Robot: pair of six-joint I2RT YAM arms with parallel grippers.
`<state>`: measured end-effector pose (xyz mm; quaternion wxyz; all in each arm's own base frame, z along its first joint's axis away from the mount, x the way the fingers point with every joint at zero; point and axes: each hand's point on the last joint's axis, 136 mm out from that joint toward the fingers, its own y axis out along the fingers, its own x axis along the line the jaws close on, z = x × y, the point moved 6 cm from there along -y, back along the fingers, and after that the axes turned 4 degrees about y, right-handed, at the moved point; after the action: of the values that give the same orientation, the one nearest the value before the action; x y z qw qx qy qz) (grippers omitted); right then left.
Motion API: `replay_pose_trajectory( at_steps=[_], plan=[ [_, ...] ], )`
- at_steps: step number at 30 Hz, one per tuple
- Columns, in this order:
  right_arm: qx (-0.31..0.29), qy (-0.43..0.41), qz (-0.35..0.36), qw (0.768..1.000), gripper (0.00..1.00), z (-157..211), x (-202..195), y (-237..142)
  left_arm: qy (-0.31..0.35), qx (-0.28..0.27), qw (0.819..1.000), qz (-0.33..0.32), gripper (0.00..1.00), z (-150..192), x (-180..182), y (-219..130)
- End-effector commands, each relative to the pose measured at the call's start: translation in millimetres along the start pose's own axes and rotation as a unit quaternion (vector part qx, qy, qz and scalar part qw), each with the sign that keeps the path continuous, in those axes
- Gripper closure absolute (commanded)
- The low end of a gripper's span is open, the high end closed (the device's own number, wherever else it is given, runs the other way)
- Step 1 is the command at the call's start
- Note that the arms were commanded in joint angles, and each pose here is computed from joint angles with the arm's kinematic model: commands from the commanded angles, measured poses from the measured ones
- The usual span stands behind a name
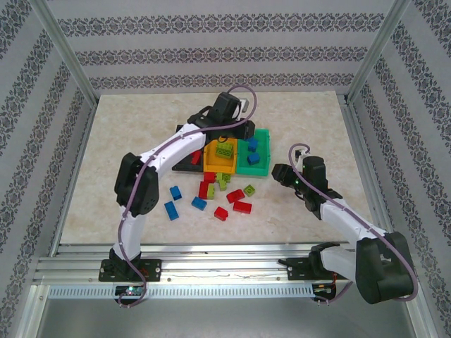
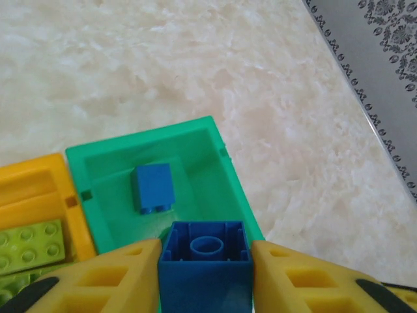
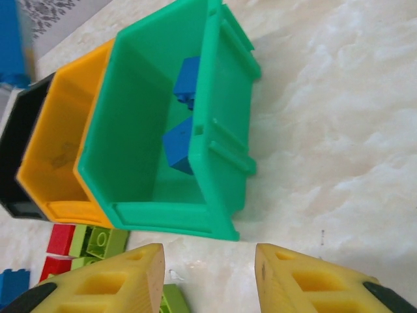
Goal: Sort the legos into containers by color
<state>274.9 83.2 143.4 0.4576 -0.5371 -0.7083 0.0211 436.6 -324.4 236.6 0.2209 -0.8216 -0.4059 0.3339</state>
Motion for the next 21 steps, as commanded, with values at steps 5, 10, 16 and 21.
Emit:
replay_pose_trajectory(
  at_steps=[5, 10, 16, 21],
  plan=[
    [-0.006, 0.008, -0.039, 0.999, 0.58, -3, 9, -4, 0.016, 0.02, 0.999, -0.027, 0.45, 3, -5, -6],
    [-0.005, 0.011, -0.041, 0.999, 0.57, -3, 9, -3, 0.026, 0.022, 0.999, -0.036, 0.44, 17, -3, -22],
    [0.006, 0.018, -0.047, 0.999, 0.57, 1, 8, 1, 0.037, 0.038, 0.998, -0.044, 0.44, 59, 3, -49],
    [0.011, 0.001, -0.044, 0.999, 0.57, 2, 11, 4, 0.036, 0.07, 0.995, -0.06, 0.44, 106, 16, -72]
  ],
)
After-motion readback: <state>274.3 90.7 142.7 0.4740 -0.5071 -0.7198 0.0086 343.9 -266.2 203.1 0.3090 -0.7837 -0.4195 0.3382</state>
